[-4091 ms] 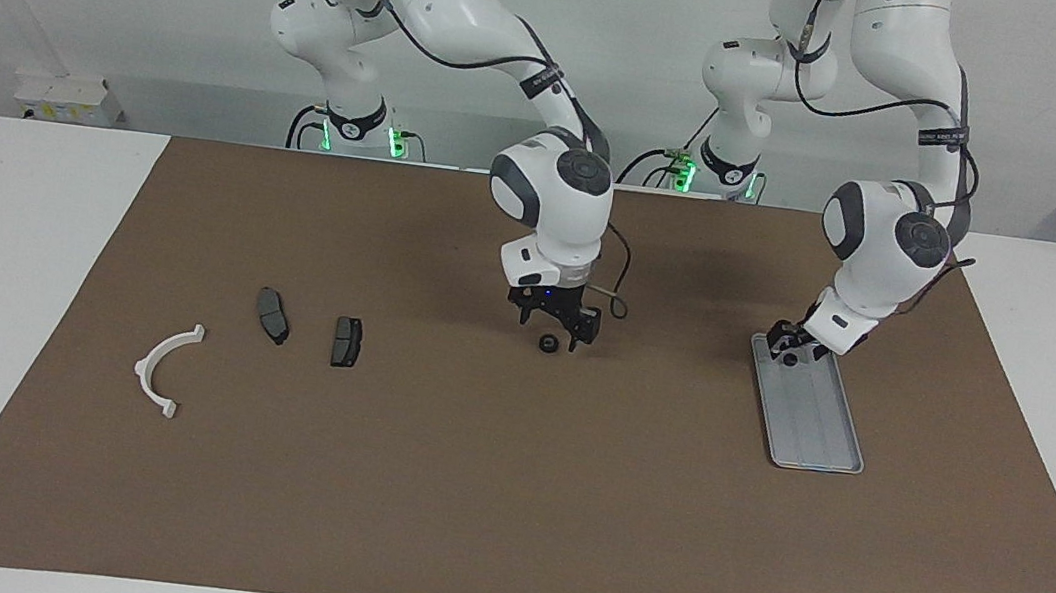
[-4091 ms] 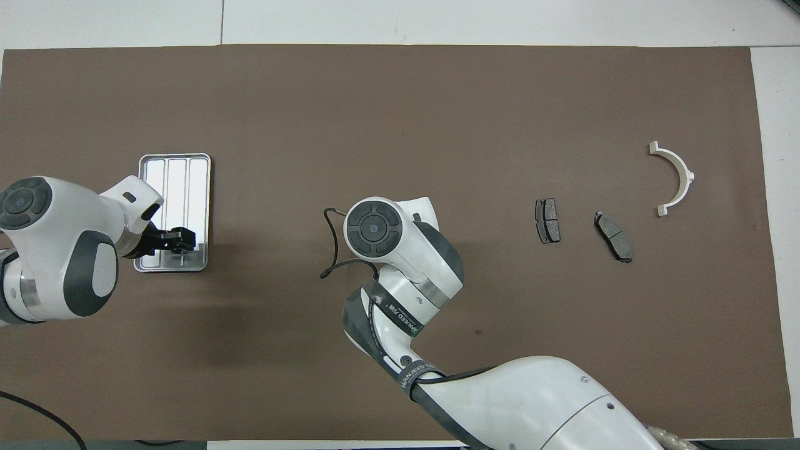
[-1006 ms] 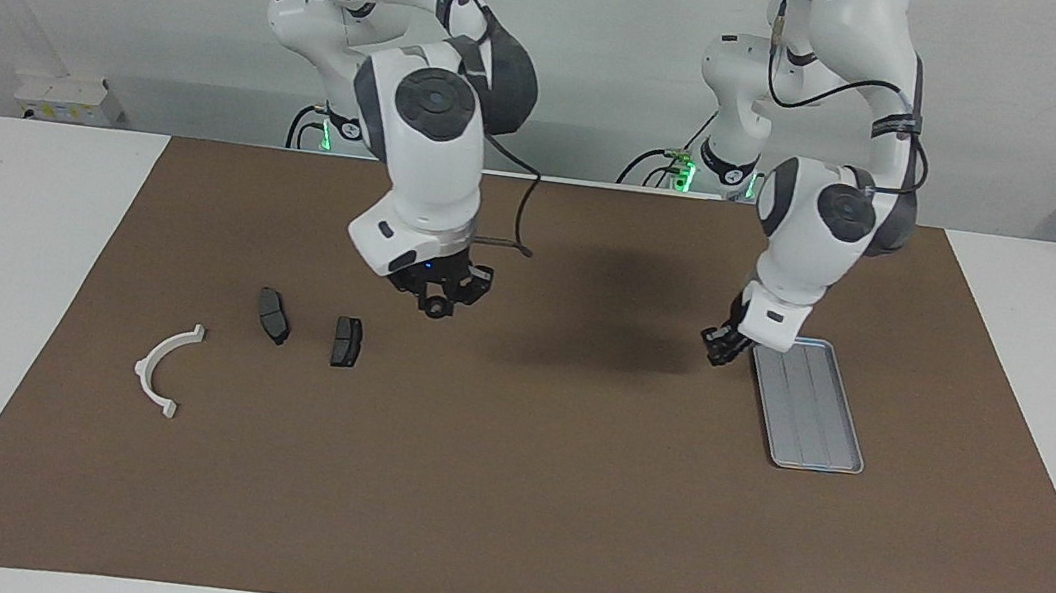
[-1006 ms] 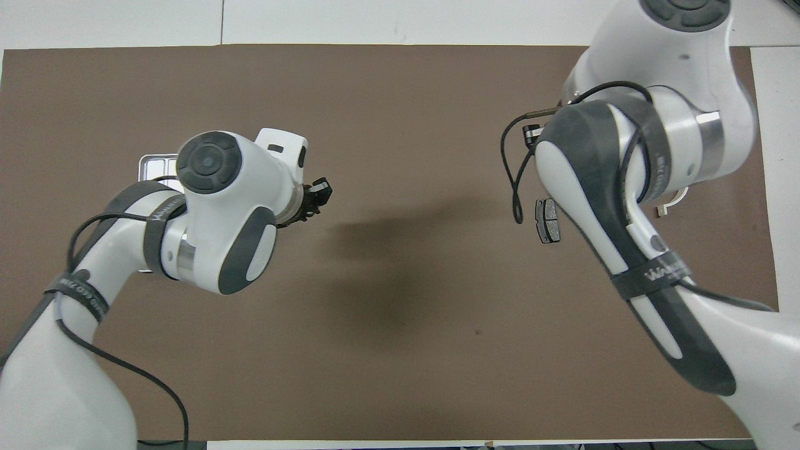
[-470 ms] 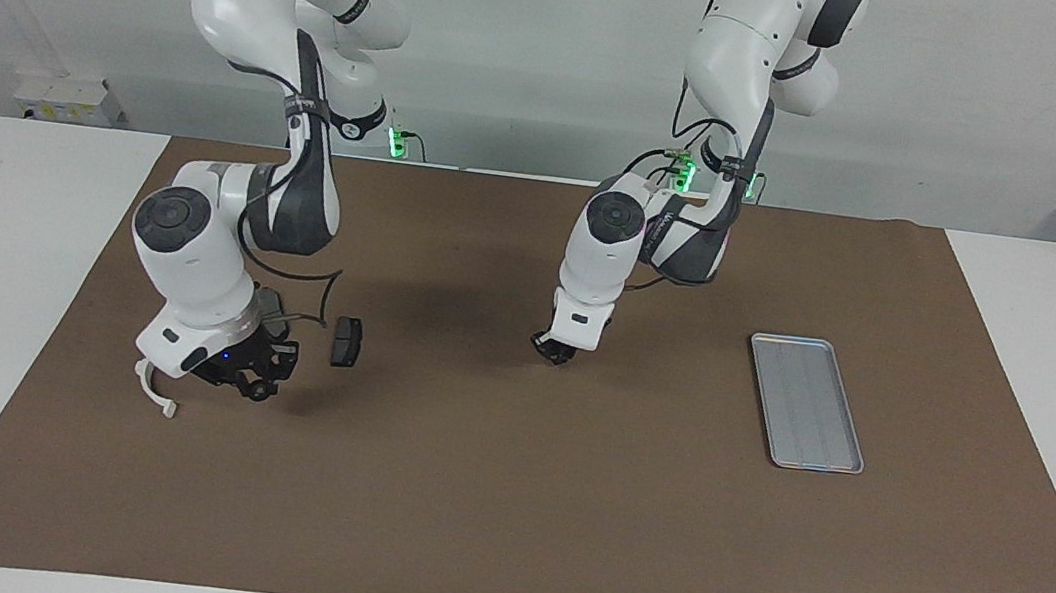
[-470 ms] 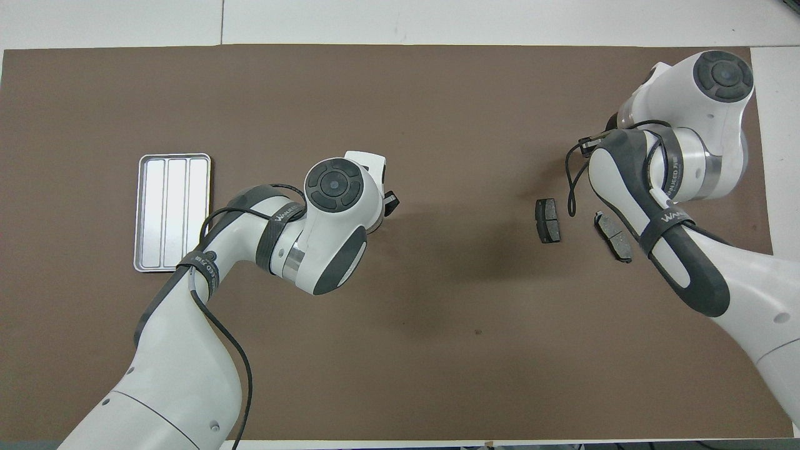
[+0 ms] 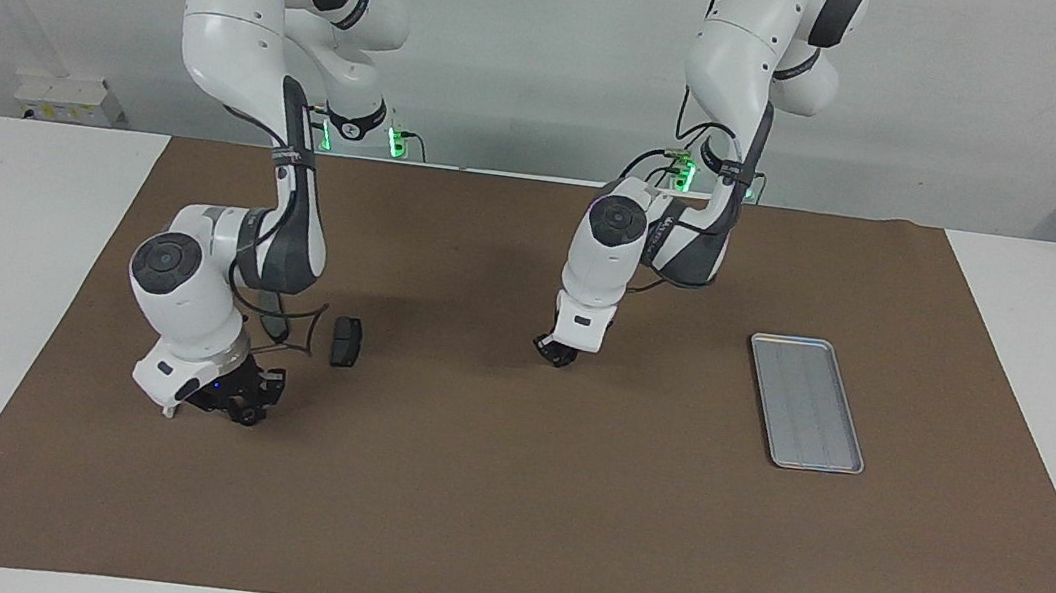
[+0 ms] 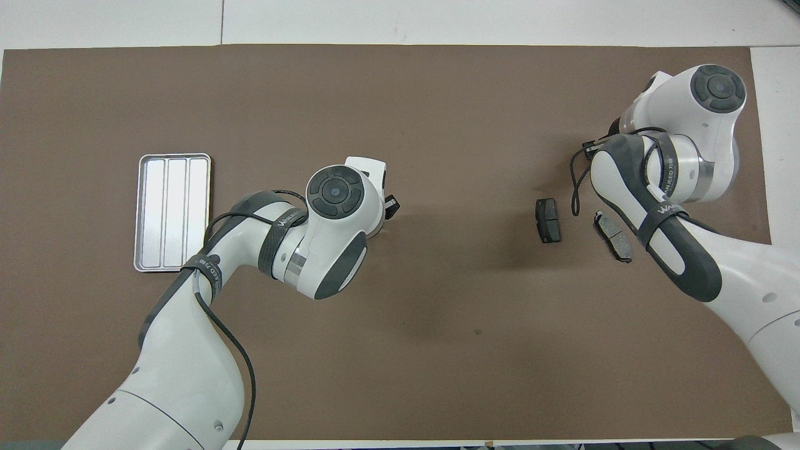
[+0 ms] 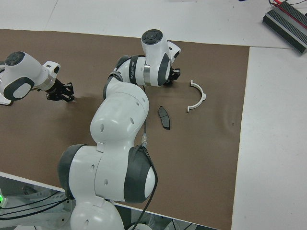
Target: Place bearing gear from tray to pile
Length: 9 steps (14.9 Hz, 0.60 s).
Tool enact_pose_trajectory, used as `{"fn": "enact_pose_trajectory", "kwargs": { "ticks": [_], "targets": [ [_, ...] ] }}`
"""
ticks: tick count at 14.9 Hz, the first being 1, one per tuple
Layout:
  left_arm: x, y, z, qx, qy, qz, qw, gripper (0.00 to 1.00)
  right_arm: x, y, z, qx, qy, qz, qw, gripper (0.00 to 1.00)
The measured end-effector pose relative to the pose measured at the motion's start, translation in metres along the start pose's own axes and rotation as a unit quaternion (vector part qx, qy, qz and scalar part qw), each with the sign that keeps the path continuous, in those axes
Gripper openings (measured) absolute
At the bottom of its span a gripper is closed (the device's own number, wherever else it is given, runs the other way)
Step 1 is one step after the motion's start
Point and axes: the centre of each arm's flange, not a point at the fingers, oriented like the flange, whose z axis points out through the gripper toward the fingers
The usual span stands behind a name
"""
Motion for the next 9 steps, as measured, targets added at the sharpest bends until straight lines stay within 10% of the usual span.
{"fn": "enact_pose_trajectory", "kwargs": {
  "ticks": [5, 9],
  "targets": [
    [0.046, -0.027, -0.046, 0.035, 0.025, -0.003, 0.999, 0.96, 0.002, -0.007, -0.003, 0.001, 0.001, -0.002, 1.0, 0.46],
    [0.138, -0.136, -0.15, 0.062, 0.005, 0.039, 0.997, 1.0, 0.009, -0.06, -0.049, 0.006, -0.025, 0.036, 0.999, 0.87]
  ]
}}
